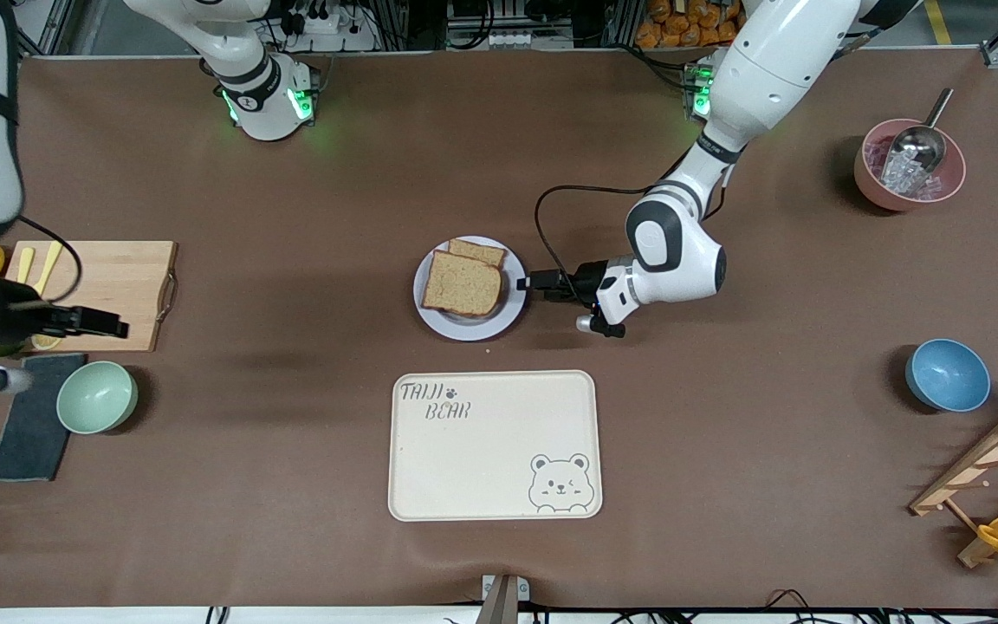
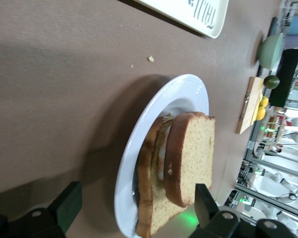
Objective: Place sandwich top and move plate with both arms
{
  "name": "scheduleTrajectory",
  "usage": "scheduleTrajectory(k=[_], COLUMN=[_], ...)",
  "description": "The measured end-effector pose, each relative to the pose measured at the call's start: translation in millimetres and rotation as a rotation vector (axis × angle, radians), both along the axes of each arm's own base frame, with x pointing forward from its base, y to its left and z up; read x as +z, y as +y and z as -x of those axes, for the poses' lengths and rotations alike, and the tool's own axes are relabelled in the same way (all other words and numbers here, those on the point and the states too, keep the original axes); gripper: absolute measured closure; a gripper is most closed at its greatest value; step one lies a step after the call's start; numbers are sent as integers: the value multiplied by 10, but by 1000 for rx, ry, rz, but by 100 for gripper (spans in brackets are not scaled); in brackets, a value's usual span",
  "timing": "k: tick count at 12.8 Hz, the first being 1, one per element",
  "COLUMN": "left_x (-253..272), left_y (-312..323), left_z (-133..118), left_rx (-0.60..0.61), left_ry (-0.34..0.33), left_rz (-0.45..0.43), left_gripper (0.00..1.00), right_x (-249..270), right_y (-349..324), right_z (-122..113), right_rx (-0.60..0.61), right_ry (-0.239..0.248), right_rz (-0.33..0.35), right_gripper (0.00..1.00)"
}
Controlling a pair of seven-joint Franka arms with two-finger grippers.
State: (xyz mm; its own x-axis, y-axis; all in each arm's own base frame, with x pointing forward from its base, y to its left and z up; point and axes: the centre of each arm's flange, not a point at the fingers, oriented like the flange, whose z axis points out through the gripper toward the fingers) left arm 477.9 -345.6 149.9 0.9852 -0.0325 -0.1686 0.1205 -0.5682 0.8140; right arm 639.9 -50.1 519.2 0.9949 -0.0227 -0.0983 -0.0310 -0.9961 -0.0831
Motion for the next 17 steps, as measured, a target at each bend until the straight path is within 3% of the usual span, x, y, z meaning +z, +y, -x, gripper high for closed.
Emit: scheduleTrajectory(k=[3,6,9,13,17], left_x=[-114,-176,-207,-231,-256], left_y=[-71,-125,-172,-217,-247], left_z=[86,123,146,183,219], left_rx=[31,59,77,95,117], left_ry=[-16,-15,-23,-20,-28], left_rz=[13,27,38,44,55], left_gripper=[0,0,0,0,0], right_x=[505,733,873,835,854], right_y=[-64,-26,211,330,305], right_z=[203,352,456,608,590], right_rx=[9,8,-6,-2,-8], right_ry=[-60,-89,-104,-178,-207], right_rz=[36,46,84,94,96], right_gripper=[0,0,0,0,0])
